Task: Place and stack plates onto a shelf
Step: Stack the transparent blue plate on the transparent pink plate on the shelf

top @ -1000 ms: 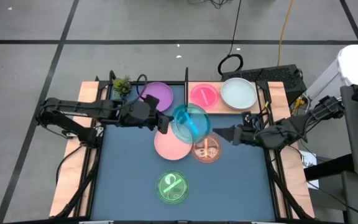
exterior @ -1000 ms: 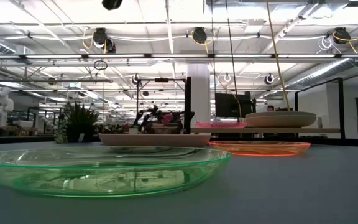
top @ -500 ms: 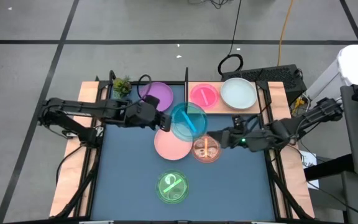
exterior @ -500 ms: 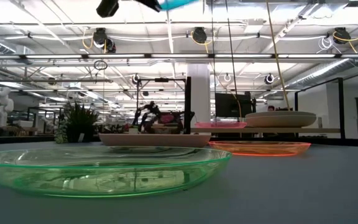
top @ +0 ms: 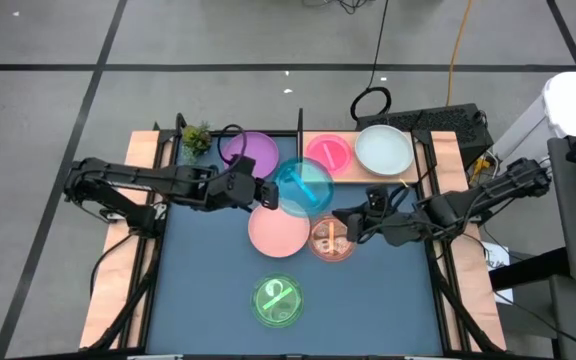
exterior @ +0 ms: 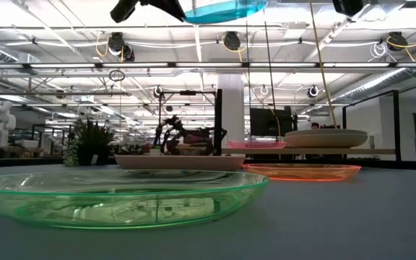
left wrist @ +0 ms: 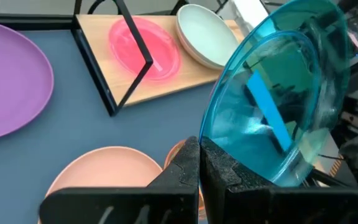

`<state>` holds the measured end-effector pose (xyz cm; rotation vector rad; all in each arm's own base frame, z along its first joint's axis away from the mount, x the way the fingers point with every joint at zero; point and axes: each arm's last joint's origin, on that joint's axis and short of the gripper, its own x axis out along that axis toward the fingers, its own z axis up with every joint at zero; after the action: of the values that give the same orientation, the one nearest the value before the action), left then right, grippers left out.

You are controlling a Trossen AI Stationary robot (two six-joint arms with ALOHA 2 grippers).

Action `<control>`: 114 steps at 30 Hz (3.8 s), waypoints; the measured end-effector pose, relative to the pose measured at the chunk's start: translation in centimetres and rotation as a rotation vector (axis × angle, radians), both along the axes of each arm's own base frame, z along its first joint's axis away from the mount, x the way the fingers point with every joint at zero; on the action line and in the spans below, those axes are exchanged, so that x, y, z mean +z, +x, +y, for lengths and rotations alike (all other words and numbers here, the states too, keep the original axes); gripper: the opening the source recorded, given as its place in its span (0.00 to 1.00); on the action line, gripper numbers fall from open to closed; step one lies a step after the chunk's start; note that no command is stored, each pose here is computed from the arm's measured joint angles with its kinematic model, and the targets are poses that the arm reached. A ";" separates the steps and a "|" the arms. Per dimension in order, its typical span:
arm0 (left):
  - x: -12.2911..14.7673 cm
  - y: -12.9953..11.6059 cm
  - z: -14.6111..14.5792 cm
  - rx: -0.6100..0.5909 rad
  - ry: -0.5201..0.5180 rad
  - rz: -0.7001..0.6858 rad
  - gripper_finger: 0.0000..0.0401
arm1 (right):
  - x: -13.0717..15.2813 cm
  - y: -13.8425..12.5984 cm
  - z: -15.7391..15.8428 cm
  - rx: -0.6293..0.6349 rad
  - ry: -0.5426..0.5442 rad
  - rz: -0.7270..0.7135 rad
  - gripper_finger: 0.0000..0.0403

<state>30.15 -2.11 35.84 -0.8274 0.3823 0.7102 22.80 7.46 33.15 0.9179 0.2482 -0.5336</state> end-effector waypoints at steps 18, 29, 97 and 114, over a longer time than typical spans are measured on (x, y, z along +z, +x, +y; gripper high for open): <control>-0.9 0.6 -0.7 0.017 0.013 0.025 0.00 | -2.0 0.8 -1.7 -0.079 -0.098 -0.010 0.17; -0.9 0.6 -0.7 0.025 0.014 0.021 0.00 | -3.2 1.1 -1.9 -0.089 -0.083 -0.057 0.05; 4.9 -7.5 4.3 -0.512 0.262 0.035 0.69 | -3.8 -0.5 -7.4 -0.406 0.205 -0.071 0.00; 1.3 -7.4 4.3 -0.517 0.211 0.114 0.52 | -13.6 -2.3 -11.1 -0.718 0.452 -0.403 0.00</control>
<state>22.71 2.22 37.15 -0.4585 0.5866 0.3071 20.54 -3.60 19.55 1.5411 -0.3619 -0.9533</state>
